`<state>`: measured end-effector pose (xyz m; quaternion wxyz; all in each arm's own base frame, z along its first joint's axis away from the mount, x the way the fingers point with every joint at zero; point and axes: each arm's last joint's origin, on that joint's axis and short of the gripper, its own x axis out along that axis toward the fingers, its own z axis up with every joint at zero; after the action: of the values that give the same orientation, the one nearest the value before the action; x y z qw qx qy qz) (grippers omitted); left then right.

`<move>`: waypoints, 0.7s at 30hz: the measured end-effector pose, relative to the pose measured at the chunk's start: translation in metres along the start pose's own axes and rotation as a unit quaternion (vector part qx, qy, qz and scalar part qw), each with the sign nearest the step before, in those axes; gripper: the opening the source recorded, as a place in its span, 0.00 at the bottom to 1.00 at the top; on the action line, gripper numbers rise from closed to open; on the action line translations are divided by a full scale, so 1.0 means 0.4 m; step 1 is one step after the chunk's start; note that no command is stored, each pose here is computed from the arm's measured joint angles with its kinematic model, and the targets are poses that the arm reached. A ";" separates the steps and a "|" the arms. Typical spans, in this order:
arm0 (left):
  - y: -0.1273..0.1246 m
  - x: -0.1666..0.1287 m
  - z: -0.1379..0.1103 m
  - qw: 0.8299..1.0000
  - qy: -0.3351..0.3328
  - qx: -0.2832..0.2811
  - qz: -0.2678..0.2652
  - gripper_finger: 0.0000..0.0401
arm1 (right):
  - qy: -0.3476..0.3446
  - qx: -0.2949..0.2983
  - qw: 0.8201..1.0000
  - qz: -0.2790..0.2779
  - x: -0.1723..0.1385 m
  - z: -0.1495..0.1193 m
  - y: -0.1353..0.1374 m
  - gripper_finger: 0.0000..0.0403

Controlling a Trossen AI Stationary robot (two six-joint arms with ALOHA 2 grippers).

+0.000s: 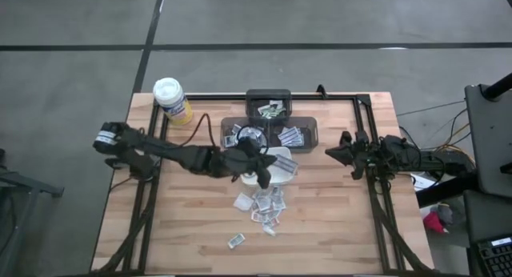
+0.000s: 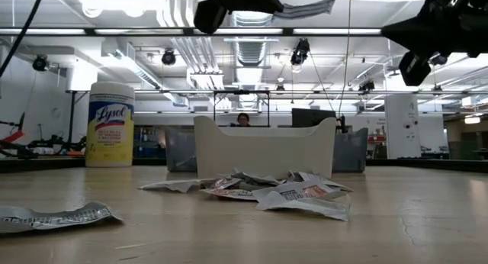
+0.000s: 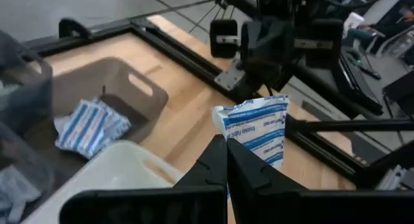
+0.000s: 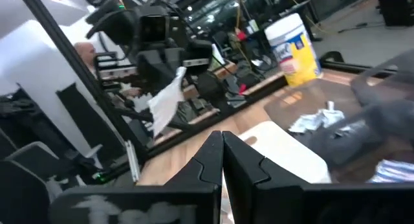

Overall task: Pick & Place First Aid Supplies
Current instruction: Put the blue bandage into the right black bin

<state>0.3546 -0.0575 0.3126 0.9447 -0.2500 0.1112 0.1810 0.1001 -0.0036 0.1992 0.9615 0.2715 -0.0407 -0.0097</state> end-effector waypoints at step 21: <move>0.085 0.046 0.071 0.999 -0.026 0.040 0.020 0.00 | 0.038 -0.056 0.998 -0.019 0.152 0.105 0.065 0.43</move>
<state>0.3612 -0.0100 0.3165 0.9527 -0.2053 0.0983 0.2015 0.1570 -0.0058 0.2531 0.9756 0.2185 0.0016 -0.0202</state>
